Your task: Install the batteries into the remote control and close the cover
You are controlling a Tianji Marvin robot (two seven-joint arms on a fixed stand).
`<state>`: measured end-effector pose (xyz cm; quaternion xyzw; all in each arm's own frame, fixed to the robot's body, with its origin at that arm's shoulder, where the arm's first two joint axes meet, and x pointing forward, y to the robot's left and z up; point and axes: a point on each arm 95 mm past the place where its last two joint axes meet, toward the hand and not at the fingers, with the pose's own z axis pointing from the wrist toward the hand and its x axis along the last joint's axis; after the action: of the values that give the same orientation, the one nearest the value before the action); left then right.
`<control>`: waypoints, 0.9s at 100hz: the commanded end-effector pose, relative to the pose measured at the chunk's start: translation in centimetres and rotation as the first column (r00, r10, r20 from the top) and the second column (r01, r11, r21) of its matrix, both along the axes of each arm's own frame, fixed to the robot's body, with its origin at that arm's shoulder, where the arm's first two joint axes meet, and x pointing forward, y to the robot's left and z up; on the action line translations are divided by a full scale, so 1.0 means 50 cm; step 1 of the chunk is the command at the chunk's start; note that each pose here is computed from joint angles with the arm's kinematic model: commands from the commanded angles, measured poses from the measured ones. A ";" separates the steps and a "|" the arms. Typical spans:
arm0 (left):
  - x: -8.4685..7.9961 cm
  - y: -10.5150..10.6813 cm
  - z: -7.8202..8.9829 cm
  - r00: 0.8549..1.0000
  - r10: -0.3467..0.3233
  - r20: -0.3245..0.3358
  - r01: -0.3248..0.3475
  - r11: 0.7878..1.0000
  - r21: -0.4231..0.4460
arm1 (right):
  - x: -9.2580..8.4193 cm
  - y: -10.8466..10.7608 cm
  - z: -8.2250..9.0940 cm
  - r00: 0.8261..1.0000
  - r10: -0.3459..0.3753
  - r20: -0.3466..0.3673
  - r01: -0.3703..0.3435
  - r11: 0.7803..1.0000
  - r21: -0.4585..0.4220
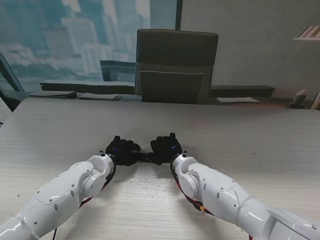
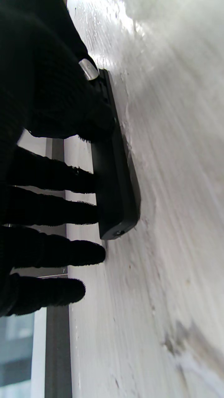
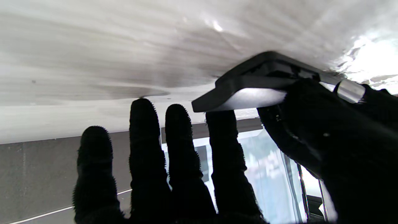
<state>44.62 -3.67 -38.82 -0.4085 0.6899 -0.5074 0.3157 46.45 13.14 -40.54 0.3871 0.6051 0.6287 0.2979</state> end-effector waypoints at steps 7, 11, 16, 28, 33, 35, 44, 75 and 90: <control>-0.007 0.005 -0.019 0.999 0.007 -0.037 -0.006 1.000 0.017 | -0.013 0.010 -0.014 0.999 0.021 -0.034 -0.021 1.000 -0.005; -0.007 0.004 -0.019 0.999 0.006 -0.037 -0.006 1.000 0.017 | -0.013 0.011 -0.014 0.999 0.023 -0.035 -0.023 1.000 -0.004; -0.007 0.004 -0.019 0.999 0.006 -0.037 -0.005 1.000 0.017 | -0.013 0.013 -0.013 0.999 0.026 -0.036 -0.026 1.000 -0.004; -0.007 0.004 -0.019 0.999 0.005 -0.038 -0.005 1.000 0.017 | -0.013 0.017 -0.012 0.999 0.031 -0.039 -0.032 0.999 -0.003; -0.007 0.004 -0.019 0.999 0.005 -0.037 -0.005 1.000 0.017 | -0.012 0.019 -0.012 0.999 0.033 -0.040 -0.033 0.999 -0.003; -0.007 0.004 -0.019 0.999 0.005 -0.037 -0.005 1.000 0.016 | -0.012 0.019 -0.012 0.999 0.034 -0.041 -0.034 0.999 -0.003; -0.006 0.004 -0.019 0.999 0.006 -0.037 -0.005 1.000 0.016 | -0.011 0.021 -0.011 0.999 0.034 -0.042 -0.034 0.999 -0.003; -0.006 0.004 -0.019 0.999 0.004 -0.035 -0.003 1.000 0.017 | -0.008 0.017 0.005 0.999 0.031 -0.020 -0.030 1.000 0.008; -0.006 0.004 -0.019 0.999 0.004 -0.034 -0.003 1.000 0.017 | -0.005 0.016 0.011 1.000 0.026 -0.012 -0.025 1.000 0.015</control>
<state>44.74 -3.69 -38.82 -0.4080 0.6899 -0.5079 0.3157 46.40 13.69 -39.96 0.3834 0.6052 0.6349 0.2890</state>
